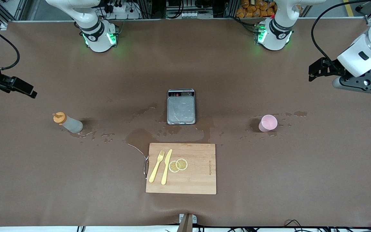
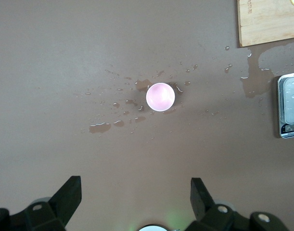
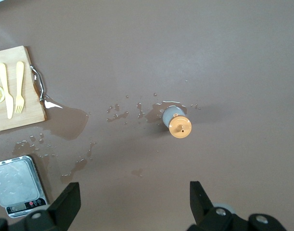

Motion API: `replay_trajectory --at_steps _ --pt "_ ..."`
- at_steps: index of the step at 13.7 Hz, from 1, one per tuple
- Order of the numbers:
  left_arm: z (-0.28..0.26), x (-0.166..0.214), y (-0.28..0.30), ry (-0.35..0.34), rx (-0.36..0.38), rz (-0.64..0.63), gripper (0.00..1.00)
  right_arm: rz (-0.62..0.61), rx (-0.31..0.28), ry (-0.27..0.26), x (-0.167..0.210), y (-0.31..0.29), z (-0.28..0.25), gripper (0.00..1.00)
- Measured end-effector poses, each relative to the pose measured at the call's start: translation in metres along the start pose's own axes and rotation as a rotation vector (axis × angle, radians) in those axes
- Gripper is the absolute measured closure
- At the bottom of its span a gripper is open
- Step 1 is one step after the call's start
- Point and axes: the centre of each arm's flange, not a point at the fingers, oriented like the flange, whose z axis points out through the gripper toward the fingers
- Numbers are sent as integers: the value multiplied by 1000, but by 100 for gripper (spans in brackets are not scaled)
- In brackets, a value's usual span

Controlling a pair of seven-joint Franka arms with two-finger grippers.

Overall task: Add sauce to pink cup with both arms
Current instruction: 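Reach the left gripper down to the pink cup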

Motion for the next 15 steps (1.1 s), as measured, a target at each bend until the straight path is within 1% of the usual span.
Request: replay_trajectory --at_steps 9,13,15 --pt "7 3 -5 -14 -2 -9 0 -20 -11 3 -2 -9 0 0" --pt "19 7 -6 -40 -4 -10 0 -23 -42 10 -2 -8 1 0" --pt "28 7 -5 -61 -5 -8 0 -21 -68 10 1 -4 4 0"
